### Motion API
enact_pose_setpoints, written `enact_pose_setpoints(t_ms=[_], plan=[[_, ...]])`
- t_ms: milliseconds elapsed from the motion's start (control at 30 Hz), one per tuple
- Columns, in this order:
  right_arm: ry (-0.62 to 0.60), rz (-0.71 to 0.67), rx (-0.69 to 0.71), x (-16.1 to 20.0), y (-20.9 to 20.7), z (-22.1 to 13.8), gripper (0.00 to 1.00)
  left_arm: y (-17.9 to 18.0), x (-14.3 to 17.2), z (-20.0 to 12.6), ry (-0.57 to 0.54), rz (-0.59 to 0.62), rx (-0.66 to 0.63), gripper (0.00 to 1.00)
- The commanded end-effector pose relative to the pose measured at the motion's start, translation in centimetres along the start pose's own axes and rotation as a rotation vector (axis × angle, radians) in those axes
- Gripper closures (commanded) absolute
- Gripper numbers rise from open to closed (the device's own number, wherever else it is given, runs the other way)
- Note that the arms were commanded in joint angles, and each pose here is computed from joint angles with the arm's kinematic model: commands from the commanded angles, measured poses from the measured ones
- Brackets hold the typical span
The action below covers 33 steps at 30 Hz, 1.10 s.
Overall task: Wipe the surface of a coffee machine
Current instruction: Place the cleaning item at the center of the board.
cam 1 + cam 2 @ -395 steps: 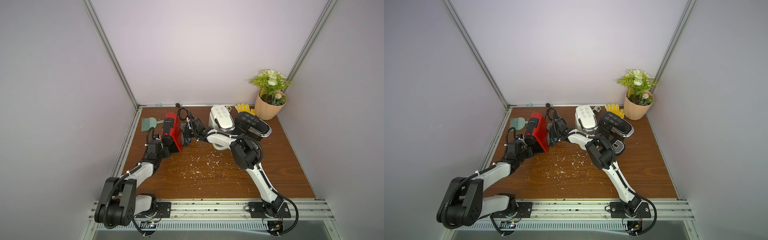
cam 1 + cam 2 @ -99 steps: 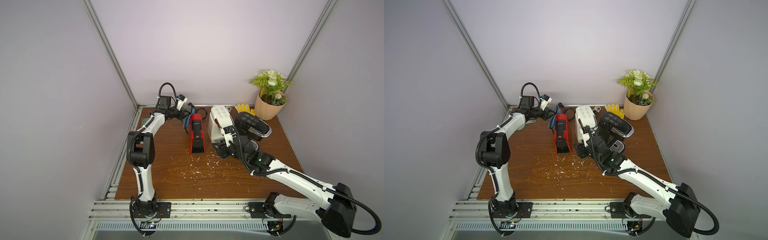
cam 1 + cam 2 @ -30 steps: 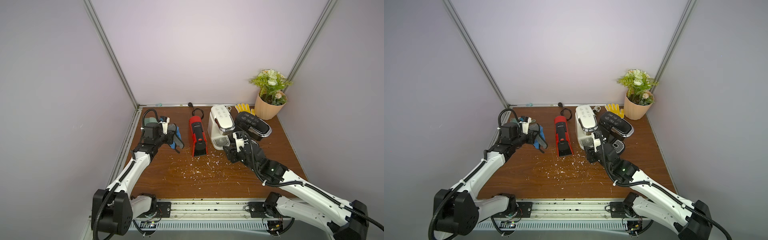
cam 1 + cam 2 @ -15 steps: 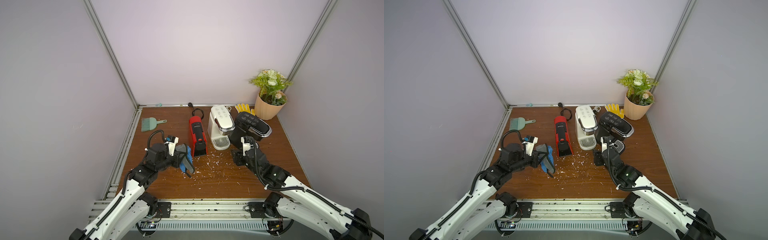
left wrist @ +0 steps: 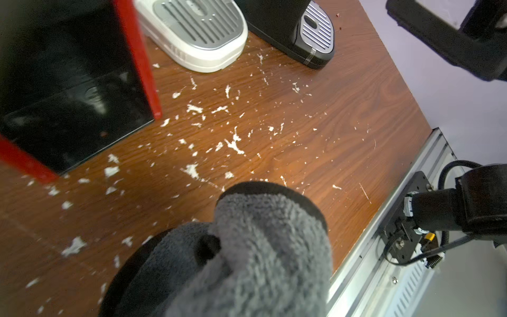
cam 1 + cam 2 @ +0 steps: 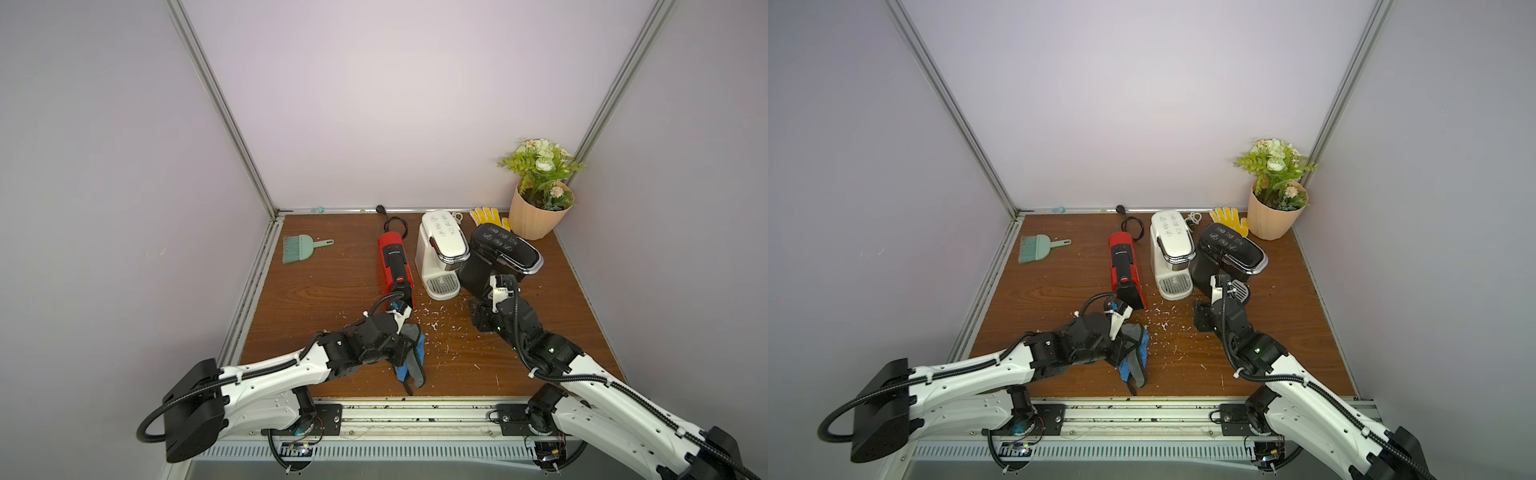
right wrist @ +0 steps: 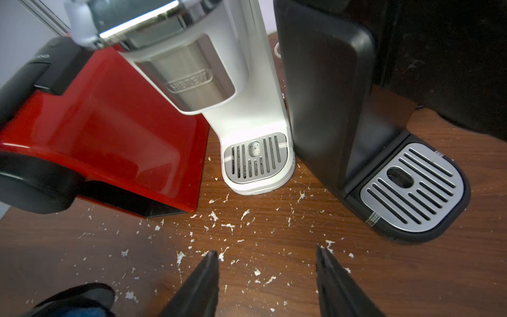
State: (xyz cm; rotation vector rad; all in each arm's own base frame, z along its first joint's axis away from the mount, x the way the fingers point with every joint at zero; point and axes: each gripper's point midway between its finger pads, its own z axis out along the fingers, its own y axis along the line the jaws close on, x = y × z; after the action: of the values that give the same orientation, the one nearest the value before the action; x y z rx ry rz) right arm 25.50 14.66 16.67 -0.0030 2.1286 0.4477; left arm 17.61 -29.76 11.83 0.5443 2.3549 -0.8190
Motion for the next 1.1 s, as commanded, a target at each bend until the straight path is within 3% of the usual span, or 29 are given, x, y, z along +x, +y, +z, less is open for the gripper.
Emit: enact_pose_setpoints(t_ms=[0, 233, 367, 400, 500, 633, 800, 900, 1067], plan=[[-0.029, 0.025, -0.027, -0.7, 0.3, -0.4, 0.41, -2.2, -4.8, 0.9, -0.154, 0.002, 0.007, 0.88], [-0.021, 0.022, -0.034, -0.6, 0.3, -0.2, 0.41, -2.1, -7.2, 3.1, -0.177, 0.068, -0.090, 0.72], [-0.013, 0.019, -0.030, -0.3, 0.2, 0.1, 0.41, -2.8, -7.1, 5.1, -0.132, 0.087, -0.076, 0.51], [-0.010, 0.018, -0.031, -0.2, 0.1, 0.1, 0.41, -3.1, -7.0, 5.5, -0.119, 0.095, -0.067, 0.44], [-0.005, 0.015, -0.025, 0.0, -0.1, 0.2, 0.41, -3.4, -7.4, 5.8, -0.111, 0.107, -0.072, 0.01], [-0.009, 0.009, 0.001, 0.1, -0.7, 0.1, 0.41, -2.4, -8.2, 4.2, -0.144, 0.125, -0.137, 0.01], [-0.006, -0.040, 0.067, -0.2, -1.8, 0.1, 0.40, 1.2, -8.2, 0.1, -0.198, 0.138, -0.315, 0.01], [-0.034, -0.068, 0.172, -1.1, -3.5, -0.4, 0.39, 4.7, -7.8, -3.1, -0.262, 0.095, -0.438, 0.01], [-0.143, -0.053, 0.331, -3.3, -6.6, -2.6, 0.36, 11.0, -7.8, -8.7, -0.410, -0.065, -0.512, 0.01]])
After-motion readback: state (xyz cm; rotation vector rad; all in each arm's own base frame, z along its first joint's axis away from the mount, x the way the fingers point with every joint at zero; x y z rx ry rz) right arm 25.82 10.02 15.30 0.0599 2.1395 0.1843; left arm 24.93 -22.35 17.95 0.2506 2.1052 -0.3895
